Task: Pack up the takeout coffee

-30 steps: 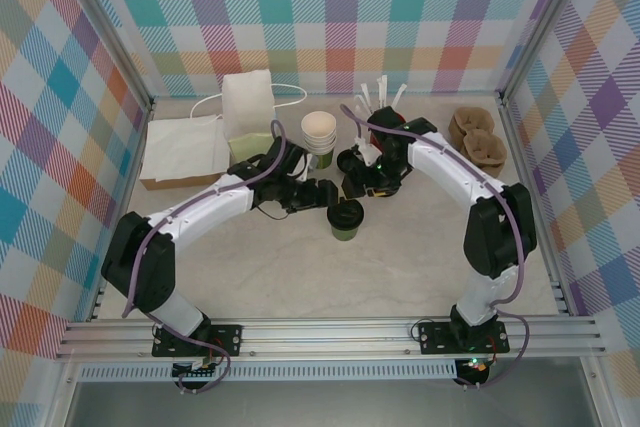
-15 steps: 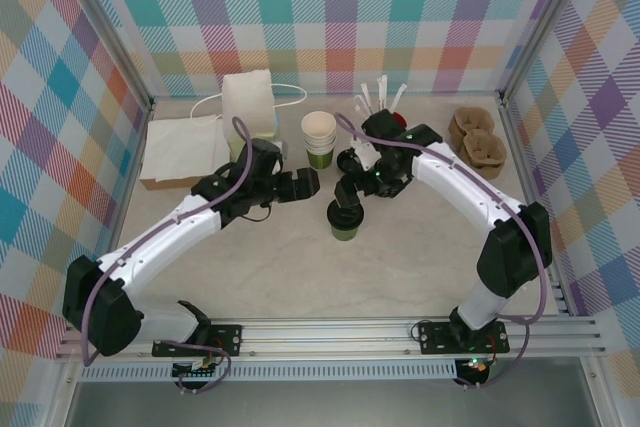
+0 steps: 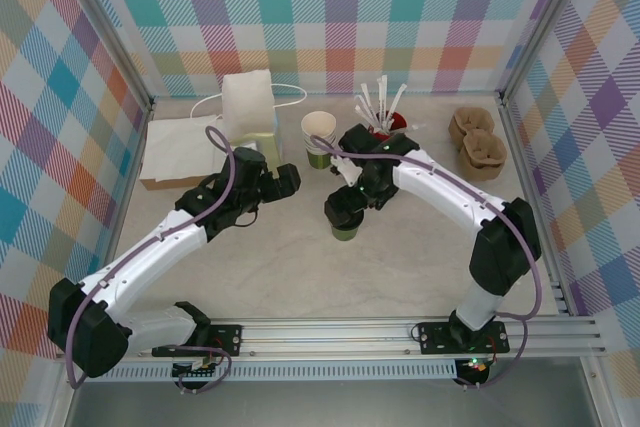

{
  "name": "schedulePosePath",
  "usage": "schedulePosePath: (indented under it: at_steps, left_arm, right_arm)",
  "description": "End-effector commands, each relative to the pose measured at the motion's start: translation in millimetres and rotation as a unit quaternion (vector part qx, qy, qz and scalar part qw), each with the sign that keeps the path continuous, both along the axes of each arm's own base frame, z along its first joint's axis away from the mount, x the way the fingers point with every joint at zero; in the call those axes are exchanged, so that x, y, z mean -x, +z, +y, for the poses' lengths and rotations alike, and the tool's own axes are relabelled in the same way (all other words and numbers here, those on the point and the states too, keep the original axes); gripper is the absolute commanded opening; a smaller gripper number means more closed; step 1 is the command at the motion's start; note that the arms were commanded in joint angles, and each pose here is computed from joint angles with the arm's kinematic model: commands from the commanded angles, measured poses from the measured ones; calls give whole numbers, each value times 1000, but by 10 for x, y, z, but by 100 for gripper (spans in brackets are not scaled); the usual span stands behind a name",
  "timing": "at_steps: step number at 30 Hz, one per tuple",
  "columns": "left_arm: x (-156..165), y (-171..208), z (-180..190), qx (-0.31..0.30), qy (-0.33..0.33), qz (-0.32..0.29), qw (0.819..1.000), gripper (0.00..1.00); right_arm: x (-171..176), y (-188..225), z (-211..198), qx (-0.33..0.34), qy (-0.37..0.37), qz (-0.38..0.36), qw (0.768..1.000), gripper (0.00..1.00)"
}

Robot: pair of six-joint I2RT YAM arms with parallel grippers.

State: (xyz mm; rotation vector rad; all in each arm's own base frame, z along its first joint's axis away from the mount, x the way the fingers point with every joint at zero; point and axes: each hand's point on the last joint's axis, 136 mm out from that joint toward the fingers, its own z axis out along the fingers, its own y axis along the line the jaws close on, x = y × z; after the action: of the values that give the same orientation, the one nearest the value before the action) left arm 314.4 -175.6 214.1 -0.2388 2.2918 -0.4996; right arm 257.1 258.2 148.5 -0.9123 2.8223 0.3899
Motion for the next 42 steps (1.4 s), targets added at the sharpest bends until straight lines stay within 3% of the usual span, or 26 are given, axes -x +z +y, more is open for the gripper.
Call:
schedulePosePath:
  at_steps: [1,15,26,42]
  left_arm:
    - [7,-11,124,-7,24,-2,1000,100]
    - [18,1,181,-14,34,-4,999,100]
    - [16,6,183,-14,34,-4,999,100]
    - [3,36,208,-16,39,-9,999,100]
  right_arm:
    - [119,-133,-16,21,15,22,999,100]
    - [204,-374,-45,56,28,46,997,100]
    - [112,-77,63,14,31,4,999,100]
    - [174,-22,-83,29,22,-8,999,100]
